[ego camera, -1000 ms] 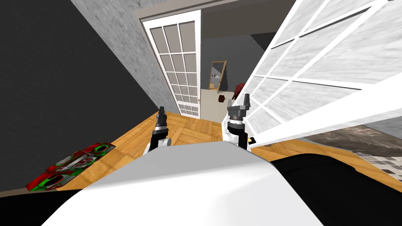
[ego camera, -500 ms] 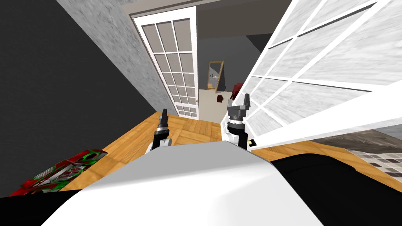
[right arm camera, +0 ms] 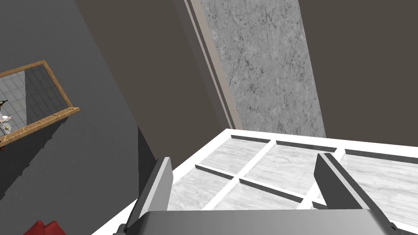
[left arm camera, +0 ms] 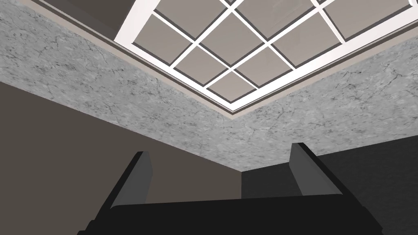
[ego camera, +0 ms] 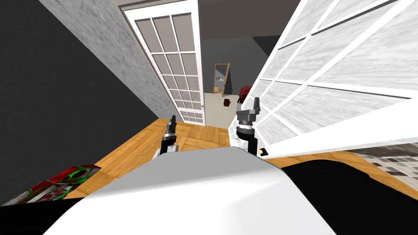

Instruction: Pull the door open

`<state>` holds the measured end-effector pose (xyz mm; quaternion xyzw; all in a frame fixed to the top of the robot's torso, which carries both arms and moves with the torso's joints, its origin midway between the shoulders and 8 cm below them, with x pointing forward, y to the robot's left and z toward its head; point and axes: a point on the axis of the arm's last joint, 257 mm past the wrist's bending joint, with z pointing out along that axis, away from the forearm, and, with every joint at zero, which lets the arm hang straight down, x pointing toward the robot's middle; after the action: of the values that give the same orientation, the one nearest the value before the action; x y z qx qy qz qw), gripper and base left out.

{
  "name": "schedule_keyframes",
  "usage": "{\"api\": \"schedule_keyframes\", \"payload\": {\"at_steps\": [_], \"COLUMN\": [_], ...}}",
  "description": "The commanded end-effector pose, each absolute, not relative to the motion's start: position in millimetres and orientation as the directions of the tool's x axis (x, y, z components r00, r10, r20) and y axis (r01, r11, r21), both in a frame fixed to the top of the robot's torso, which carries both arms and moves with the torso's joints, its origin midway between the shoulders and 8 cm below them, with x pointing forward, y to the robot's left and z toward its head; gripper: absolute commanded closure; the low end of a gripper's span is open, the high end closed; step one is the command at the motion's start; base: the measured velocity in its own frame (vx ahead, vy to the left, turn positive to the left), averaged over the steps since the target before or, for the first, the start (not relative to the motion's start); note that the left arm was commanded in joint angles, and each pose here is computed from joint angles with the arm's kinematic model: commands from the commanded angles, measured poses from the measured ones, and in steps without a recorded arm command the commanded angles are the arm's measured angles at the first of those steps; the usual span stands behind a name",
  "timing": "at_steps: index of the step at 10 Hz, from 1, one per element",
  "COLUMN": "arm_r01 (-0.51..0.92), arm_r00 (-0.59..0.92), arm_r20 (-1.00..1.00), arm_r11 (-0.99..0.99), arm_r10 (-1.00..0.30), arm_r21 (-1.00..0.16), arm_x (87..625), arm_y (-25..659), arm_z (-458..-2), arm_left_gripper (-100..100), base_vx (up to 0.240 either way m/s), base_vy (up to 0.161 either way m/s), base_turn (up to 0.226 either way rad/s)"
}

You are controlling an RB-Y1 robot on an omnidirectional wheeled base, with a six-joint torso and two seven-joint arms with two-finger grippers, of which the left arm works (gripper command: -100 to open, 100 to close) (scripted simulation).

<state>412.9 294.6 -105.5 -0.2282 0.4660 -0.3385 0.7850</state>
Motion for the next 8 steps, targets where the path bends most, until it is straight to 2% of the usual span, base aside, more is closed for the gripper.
{"api": "schedule_keyframes", "payload": {"at_steps": [1,8], "arm_r01": [0.294,0.192], "arm_r00": [0.339,0.328], "arm_r20": [-0.609,-0.728], "arm_r11": [0.695,0.798], "arm_r10": [-0.718,-0.601], "arm_r21": [-0.656,-0.572], "arm_x": [415.4,422.7], "arm_y": [298.8,312.1], "arm_z": [-118.6,-168.6], "arm_left_gripper": [-100,-100], "base_vx": [0.099,0.108], "base_vy": [-0.014,-0.021], "base_turn": [-0.077,-0.078]}}
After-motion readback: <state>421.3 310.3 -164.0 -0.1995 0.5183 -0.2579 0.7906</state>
